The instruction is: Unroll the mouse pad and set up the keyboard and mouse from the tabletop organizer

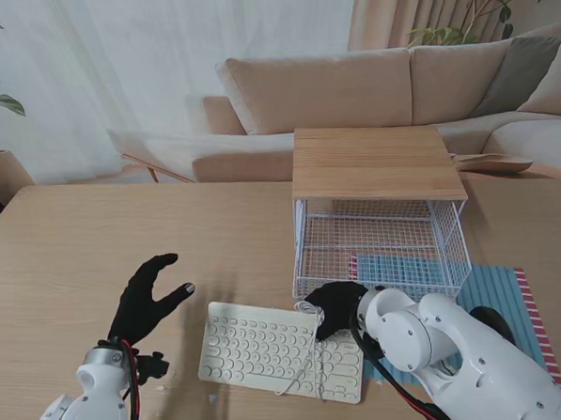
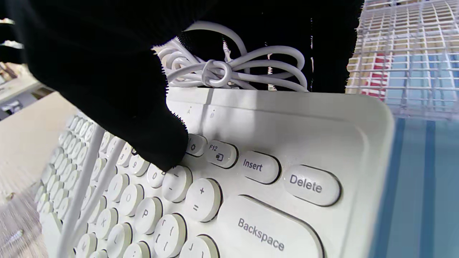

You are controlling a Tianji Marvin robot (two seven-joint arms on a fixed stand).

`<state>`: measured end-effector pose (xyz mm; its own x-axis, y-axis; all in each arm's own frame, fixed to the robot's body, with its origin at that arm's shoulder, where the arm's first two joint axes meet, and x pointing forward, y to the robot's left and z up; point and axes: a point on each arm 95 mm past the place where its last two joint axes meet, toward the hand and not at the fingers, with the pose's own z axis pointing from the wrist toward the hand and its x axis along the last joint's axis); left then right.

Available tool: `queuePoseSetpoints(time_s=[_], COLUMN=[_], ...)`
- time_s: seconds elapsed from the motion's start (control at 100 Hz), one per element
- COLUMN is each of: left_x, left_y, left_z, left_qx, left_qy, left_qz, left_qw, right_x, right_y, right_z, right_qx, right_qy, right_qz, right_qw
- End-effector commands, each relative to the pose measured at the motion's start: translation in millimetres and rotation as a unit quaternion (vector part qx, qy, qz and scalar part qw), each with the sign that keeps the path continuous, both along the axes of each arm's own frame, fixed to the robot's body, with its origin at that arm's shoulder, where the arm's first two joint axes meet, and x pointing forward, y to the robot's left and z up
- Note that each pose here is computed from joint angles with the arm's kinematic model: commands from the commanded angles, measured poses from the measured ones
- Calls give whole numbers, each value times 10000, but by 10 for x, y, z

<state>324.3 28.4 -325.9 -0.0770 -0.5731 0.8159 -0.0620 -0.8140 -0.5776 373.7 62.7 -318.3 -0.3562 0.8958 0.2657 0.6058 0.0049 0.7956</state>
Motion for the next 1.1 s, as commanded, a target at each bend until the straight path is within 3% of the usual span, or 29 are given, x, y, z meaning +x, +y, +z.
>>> queuePoseSetpoints(time_s=[0.0, 0.12, 0.44, 0.79, 1.09], left_x=[0, 27, 66, 67, 74], left_y=[-86, -135, -201, -203, -189], left_z=[32, 63, 85, 79, 81], left_qx=[-85, -157, -268, -278, -334], left_qy=[5, -51, -78, -60, -58], left_qz=[-102, -84, 16, 49, -57], left_qw=[9999, 9998, 9996, 9996, 9994], right_x=[-48, -91, -124, -128, -260], right_y=[-29, -57, -130, -81, -152], right_z=[-65, -27, 61, 50, 323], right_qx=[-31, -113, -73, -39, 255], right_qy=[136, 185, -170, -122, -500], right_qz=[-7, 113, 202, 353, 396], right_qw=[9999, 9997, 9996, 9993, 9976])
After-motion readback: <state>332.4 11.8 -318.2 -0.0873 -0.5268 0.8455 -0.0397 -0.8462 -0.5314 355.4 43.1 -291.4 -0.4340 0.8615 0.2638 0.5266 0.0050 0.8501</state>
